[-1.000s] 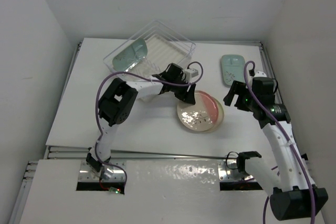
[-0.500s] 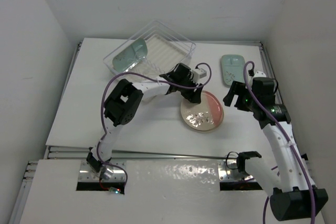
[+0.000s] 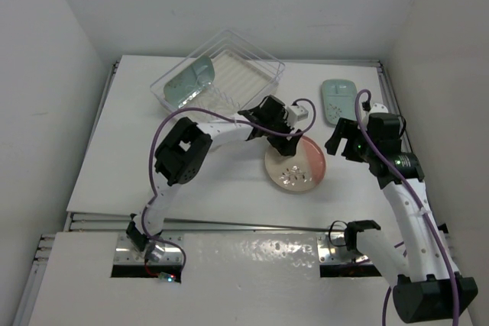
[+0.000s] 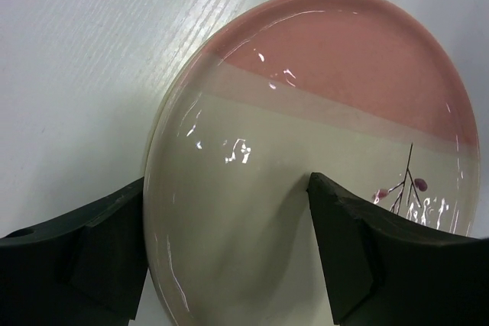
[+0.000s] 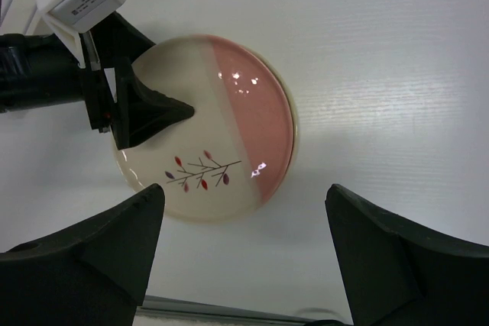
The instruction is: Unload the plates from the dish rack
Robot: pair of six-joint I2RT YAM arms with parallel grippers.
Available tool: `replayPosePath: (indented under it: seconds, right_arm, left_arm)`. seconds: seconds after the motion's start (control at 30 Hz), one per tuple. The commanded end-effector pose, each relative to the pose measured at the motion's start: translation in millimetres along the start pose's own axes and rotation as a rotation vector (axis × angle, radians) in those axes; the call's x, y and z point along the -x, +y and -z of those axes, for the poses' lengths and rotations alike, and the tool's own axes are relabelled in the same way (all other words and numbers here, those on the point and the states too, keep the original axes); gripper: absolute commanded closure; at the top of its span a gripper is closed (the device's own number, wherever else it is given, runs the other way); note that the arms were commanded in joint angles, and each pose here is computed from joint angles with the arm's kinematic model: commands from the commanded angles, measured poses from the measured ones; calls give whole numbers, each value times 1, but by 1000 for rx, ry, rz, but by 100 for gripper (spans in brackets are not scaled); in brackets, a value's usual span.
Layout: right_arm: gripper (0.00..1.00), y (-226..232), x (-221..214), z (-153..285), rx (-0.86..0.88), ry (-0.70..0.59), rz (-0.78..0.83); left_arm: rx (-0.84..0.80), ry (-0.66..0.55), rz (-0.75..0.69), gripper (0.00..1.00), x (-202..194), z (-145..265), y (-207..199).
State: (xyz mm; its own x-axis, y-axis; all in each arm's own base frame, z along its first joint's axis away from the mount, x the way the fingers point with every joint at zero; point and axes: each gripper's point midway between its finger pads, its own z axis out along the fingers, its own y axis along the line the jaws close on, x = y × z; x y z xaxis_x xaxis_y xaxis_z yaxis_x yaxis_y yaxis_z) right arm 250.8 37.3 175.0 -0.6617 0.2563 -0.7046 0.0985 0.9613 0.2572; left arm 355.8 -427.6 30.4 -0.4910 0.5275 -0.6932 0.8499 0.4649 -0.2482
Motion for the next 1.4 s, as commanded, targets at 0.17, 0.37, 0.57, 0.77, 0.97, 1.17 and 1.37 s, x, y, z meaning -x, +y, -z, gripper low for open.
replayPosePath:
  seconds: [0.17, 0.37, 0.57, 0.77, 0.97, 1.17, 1.37]
  right_arm:
    - [15, 5, 16, 10, 18, -54, 17]
    - [15, 7, 15, 9, 31, -48, 17]
    - [15, 9, 14, 9, 44, -44, 21]
    - [15, 11, 15, 9, 55, -44, 29]
    - [15, 12, 17, 10, 59, -47, 34]
    - [15, 13, 21, 15, 58, -55, 39]
    - [15, 21, 39, 24, 84, -111, 41]
  left_arm:
    - [57, 17, -119, 26, 2, -4, 12]
    - [62, 38, -166, 8, 0, -3, 10]
    - [101, -6, -201, 0, 24, 2, 15]
    - [89, -37, -206, 0, 42, 6, 8]
    - [140, -27, -203, 0, 38, 6, 18]
    - [188, -73, -215, 8, 77, 29, 20]
    - [261, -215, -194, 38, 155, 105, 36]
